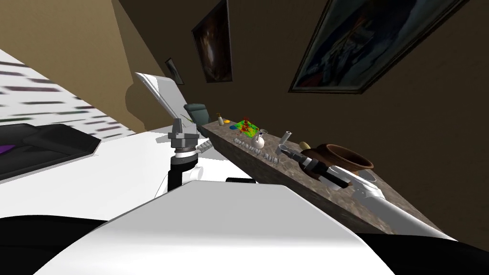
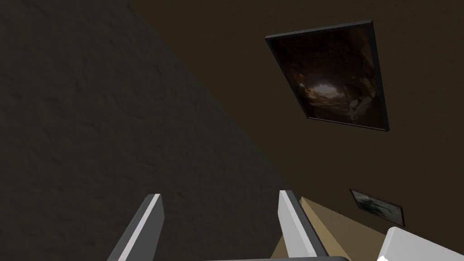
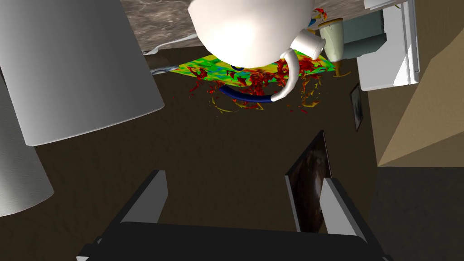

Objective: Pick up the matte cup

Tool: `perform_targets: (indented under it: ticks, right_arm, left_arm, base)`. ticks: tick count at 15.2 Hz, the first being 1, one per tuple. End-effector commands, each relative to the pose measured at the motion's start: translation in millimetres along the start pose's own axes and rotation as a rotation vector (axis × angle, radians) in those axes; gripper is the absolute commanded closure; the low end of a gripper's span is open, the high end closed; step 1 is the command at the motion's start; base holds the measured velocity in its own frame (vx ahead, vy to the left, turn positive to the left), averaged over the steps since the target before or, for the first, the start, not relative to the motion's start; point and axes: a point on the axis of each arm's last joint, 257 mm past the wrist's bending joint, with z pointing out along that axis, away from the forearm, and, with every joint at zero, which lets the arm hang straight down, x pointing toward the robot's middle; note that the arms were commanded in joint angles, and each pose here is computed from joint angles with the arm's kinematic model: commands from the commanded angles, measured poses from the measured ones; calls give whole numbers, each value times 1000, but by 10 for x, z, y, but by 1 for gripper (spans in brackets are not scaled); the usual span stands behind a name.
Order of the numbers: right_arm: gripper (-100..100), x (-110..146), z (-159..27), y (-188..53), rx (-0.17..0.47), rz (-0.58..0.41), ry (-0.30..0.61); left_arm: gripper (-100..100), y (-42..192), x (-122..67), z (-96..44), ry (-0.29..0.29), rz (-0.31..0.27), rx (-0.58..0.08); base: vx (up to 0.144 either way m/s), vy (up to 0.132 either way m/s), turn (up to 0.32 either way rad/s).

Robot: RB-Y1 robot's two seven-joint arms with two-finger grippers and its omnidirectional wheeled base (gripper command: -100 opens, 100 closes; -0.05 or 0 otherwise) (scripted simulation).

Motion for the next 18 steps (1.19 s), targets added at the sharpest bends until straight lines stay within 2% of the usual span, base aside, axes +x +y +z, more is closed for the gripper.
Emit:
perform_targets:
  ticks: [1, 2, 3, 4, 6, 7, 8, 9, 10, 11, 12, 13, 14, 15, 16, 17, 18]
  right_arm:
    - [-100, 22, -61, -98, 10, -29, 36]
    - [-100, 124, -159, -204, 26, -59, 94]
    - [-100, 103, -194, -260, 35, -72, 108]
    - [-100, 226, -307, -365, 52, -93, 163]
    - [-100, 184, -343, -419, 60, -112, 181]
    - [-100, 295, -500, -559, 84, -138, 246]
    - [-100, 265, -510, -572, 84, -149, 255]
    - [-100, 395, -676, -692, 106, -165, 318]
    - [-100, 349, -693, -716, 107, -181, 330]
    - [-100, 485, -865, -813, 124, -193, 393]
    - [-100, 433, -891, -850, 129, -209, 407]
    - [-100, 549, -1082, -943, 145, -224, 475]
    - [-100, 516, -1102, -971, 149, -234, 483]
    - [-100, 619, -1317, -1070, 168, -247, 554]
    - [-100, 594, -1322, -1080, 168, -254, 559]
    - [-100, 696, -1543, -1164, 184, -263, 628]
    - [-100, 666, -1549, -1175, 185, -271, 634]
  left_arm:
    - [0, 0, 0, 0, 0, 0, 0]
    - [0, 0, 0, 0, 0, 0, 0]
    - [0, 0, 0, 0, 0, 0, 0]
    - [0, 0, 0, 0, 0, 0, 0]
    - [0, 0, 0, 0, 0, 0, 0]
    - [0, 0, 0, 0, 0, 0, 0]
    - [0, 0, 0, 0, 0, 0, 0]
    - [0, 0, 0, 0, 0, 0, 0]
    - [0, 0, 0, 0, 0, 0, 0]
    - [0, 0, 0, 0, 0, 0, 0]
    - [0, 0, 0, 0, 0, 0, 0]
    - [0, 0, 0, 0, 0, 0, 0]
    - [0, 0, 0, 0, 0, 0, 0]
    - [0, 0, 0, 0, 0, 0, 0]
    - [0, 0, 0, 0, 0, 0, 0]
    - [0, 0, 0, 0, 0, 0, 0]
    - [0, 0, 0, 0, 0, 0, 0]
  base:
    - [53, 64, 26]
    - [49, 76, 117]
    - [55, 72, 126]
    - [75, 74, 165]
    - [61, 70, 91]
    - [58, 75, 106]
    - [59, 80, 115]
    - [70, 88, 169]
    - [69, 87, 126]
    - [59, 108, 147]
    - [51, 104, 114]
    - [60, 92, 132]
    - [60, 88, 120]
    - [56, 95, 127]
    - [56, 90, 103]
    - [74, 88, 133]
    - [73, 83, 123]
